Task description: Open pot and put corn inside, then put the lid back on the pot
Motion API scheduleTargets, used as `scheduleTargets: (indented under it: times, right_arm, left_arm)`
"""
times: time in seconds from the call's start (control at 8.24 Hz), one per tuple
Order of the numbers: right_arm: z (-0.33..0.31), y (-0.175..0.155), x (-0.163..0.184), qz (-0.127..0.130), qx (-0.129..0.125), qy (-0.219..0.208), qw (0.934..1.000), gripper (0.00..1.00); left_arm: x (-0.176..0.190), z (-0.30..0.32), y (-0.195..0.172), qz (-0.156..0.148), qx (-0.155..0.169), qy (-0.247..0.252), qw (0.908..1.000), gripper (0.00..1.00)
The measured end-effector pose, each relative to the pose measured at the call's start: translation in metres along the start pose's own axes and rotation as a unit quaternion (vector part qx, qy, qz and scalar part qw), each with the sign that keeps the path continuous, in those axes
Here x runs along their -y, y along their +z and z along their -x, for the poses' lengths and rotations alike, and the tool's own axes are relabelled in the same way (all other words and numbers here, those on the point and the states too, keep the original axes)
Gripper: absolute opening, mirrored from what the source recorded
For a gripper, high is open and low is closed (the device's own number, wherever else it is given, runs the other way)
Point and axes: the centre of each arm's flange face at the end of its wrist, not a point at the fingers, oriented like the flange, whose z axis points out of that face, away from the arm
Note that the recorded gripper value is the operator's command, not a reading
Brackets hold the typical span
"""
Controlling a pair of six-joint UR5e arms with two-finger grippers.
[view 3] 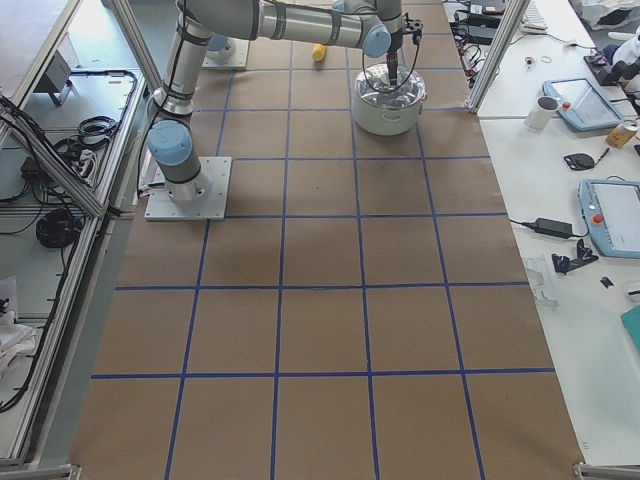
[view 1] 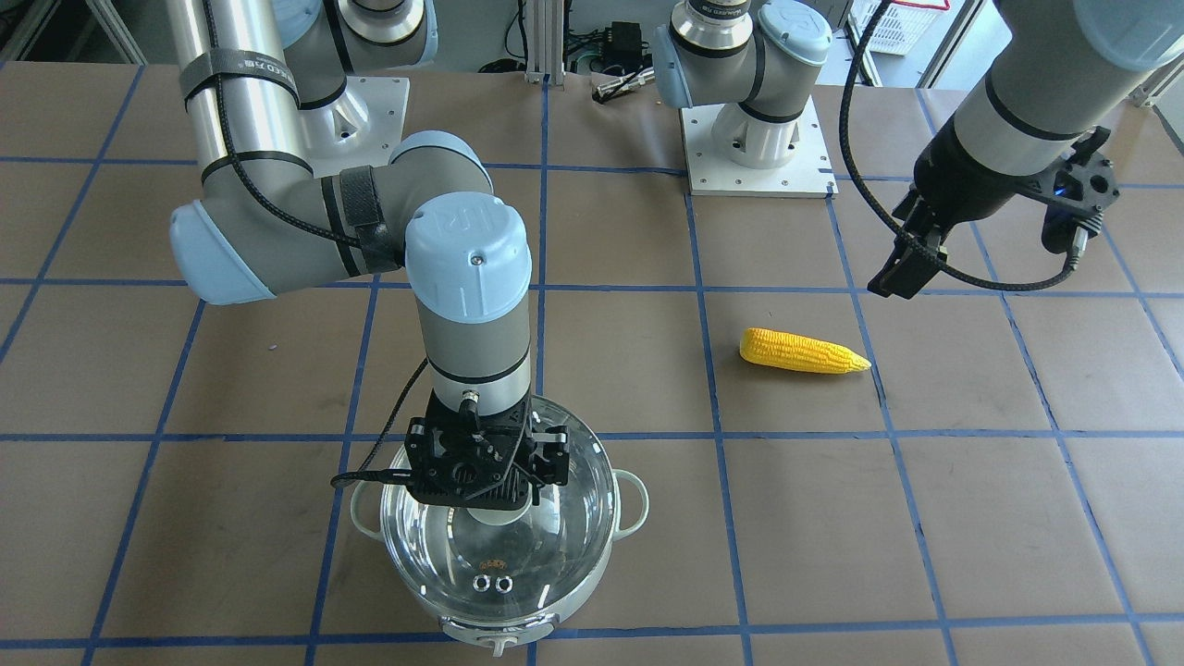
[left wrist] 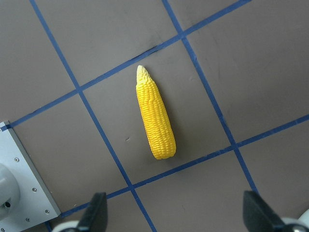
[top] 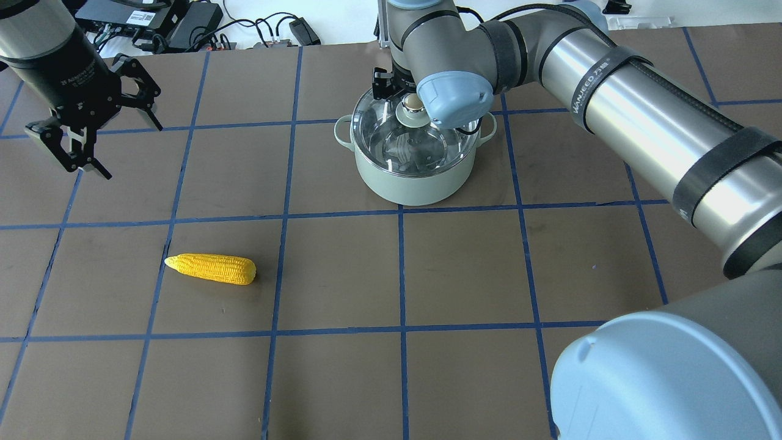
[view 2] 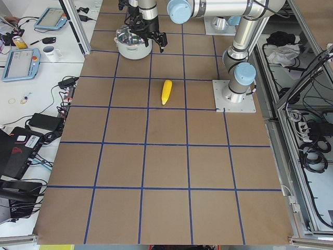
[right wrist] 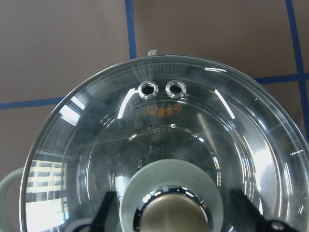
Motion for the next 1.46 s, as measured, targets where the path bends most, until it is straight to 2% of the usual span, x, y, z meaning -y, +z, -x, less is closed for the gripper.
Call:
scheduleTargets:
  times: [0.12, 0.36, 0.85, 1.09, 1.34, 1.46]
  right_arm:
    - [0.0, -0.001, 0.0, -0.001, 0.001, 0.0, 1.0, 0.4]
    - [0.0, -0.004, 0.0, -0.003, 0.002, 0.001, 1.0, 0.21]
    - [-0.001, -0.018, 0.001, -0.012, 0.007, 0.01, 0.9998, 0.18]
    - [-0.01, -0.06, -0.001, -0.033, 0.019, 0.011, 0.9992, 0.19]
    - [-0.053, -0.12, -0.008, -0.029, 0.023, 0.022, 0.9991, 0.19]
    - [-0.085, -0.148, -0.019, -0.02, 0.019, 0.01, 0.9996, 0.19]
  left_arm:
    - [-0.003, 0.002, 0.016, 0.004, 0.003, -0.013, 0.9999, 1.0]
    - [-0.004, -0.001, 0.051, 0.004, 0.0, -0.02, 0.9998, 1.0]
    - [-0.003, 0.002, 0.129, 0.01, -0.011, -0.056, 0.9983, 1.0]
    - [0.004, 0.016, 0.173, 0.016, -0.01, -0.092, 0.9956, 1.0]
    - [0.015, 0.02, 0.202, 0.028, -0.001, -0.102, 0.9944, 1.0]
    - [0.02, 0.016, 0.217, 0.033, 0.005, -0.101, 0.9943, 1.0]
